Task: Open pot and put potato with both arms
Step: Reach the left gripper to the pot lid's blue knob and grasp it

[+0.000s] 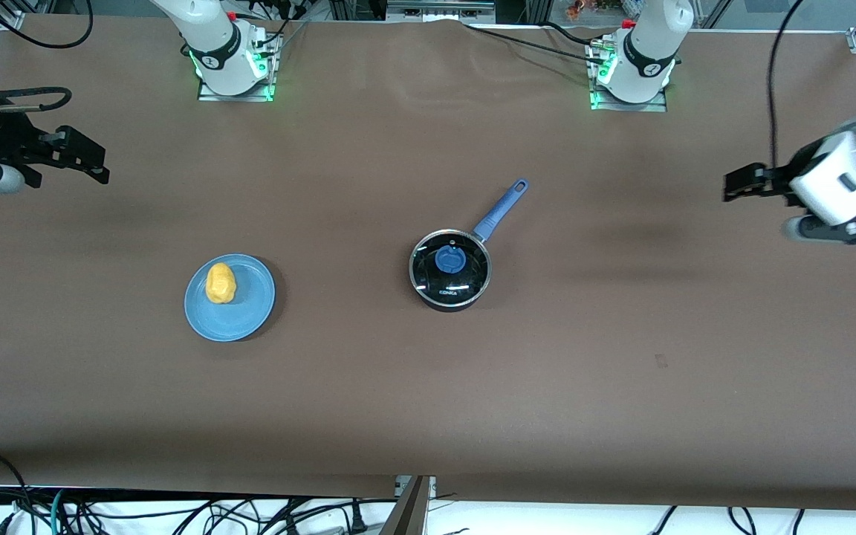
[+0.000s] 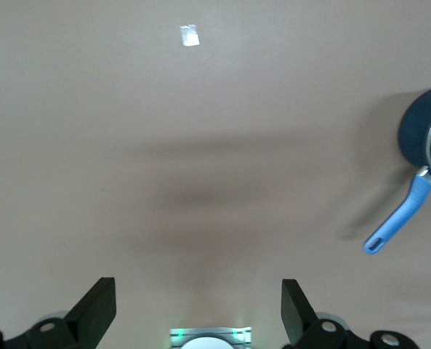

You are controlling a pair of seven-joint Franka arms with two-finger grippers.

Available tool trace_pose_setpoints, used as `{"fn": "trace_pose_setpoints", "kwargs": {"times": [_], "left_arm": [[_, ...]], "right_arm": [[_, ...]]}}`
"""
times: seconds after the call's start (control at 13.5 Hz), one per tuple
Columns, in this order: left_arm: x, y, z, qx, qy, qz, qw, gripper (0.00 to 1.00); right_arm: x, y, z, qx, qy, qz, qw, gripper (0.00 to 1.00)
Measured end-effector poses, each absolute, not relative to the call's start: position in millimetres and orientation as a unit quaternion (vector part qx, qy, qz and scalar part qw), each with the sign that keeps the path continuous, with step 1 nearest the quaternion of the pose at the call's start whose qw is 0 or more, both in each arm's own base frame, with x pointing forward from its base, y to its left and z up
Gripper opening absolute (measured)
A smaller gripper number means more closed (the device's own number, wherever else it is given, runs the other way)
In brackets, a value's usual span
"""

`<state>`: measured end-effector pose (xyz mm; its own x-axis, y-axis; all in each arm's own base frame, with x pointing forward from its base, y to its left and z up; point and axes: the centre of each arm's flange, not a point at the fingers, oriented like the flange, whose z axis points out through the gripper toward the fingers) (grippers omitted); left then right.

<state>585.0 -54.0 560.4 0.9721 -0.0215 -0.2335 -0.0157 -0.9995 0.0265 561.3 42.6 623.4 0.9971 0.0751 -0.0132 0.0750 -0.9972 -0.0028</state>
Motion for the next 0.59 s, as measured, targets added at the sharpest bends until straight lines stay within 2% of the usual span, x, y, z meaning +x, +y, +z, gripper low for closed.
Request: {"fn": "trace_pose_setpoints", "kwargs": {"times": [0.59], "left_arm": [[590.0,-289.9,488.3,0.993,0.108,-0.047,0.031,1.00]], "right_arm": [[561.4,42.1,623.7,-0.999,-0.037,0.006,0.001,1.00]]}}
